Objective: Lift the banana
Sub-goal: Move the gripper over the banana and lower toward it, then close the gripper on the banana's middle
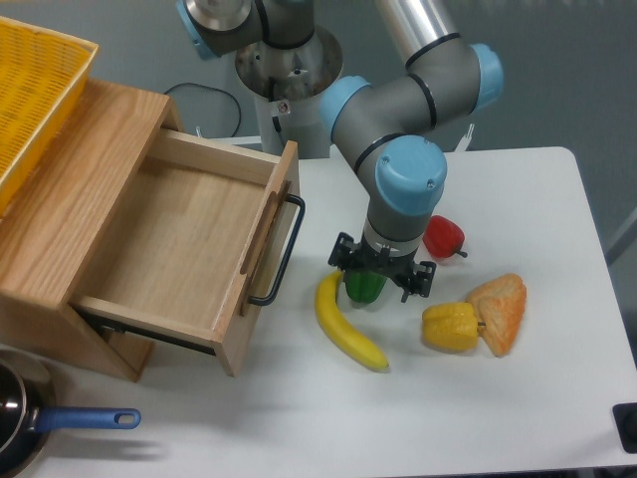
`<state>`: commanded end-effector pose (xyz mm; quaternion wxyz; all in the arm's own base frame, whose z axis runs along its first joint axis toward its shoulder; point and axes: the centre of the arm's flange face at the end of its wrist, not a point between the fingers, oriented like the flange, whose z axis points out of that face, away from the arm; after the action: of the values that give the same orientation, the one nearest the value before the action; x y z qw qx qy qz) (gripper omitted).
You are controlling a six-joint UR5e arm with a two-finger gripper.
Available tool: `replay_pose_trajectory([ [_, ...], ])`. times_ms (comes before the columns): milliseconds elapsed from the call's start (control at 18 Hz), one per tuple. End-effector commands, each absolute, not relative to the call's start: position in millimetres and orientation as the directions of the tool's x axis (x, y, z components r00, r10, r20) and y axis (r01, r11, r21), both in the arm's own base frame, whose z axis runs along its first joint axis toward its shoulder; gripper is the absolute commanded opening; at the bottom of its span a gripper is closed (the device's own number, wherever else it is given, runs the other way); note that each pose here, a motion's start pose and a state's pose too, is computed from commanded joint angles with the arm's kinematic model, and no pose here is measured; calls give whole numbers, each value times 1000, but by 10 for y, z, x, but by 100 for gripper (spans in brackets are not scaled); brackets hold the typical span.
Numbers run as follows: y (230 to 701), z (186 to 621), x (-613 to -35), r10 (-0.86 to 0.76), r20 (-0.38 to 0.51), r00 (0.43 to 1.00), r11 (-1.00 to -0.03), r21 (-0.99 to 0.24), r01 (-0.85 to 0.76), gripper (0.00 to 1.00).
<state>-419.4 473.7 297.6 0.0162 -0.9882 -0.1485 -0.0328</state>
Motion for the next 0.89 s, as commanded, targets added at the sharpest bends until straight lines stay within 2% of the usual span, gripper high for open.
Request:
replay_pose_trajectory([
  [389, 5045, 2754, -4105, 394, 64, 917, -918, -29, 396, 100],
  [889, 5133, 2525, -4101, 439, 46, 897, -897, -28, 440, 100],
])
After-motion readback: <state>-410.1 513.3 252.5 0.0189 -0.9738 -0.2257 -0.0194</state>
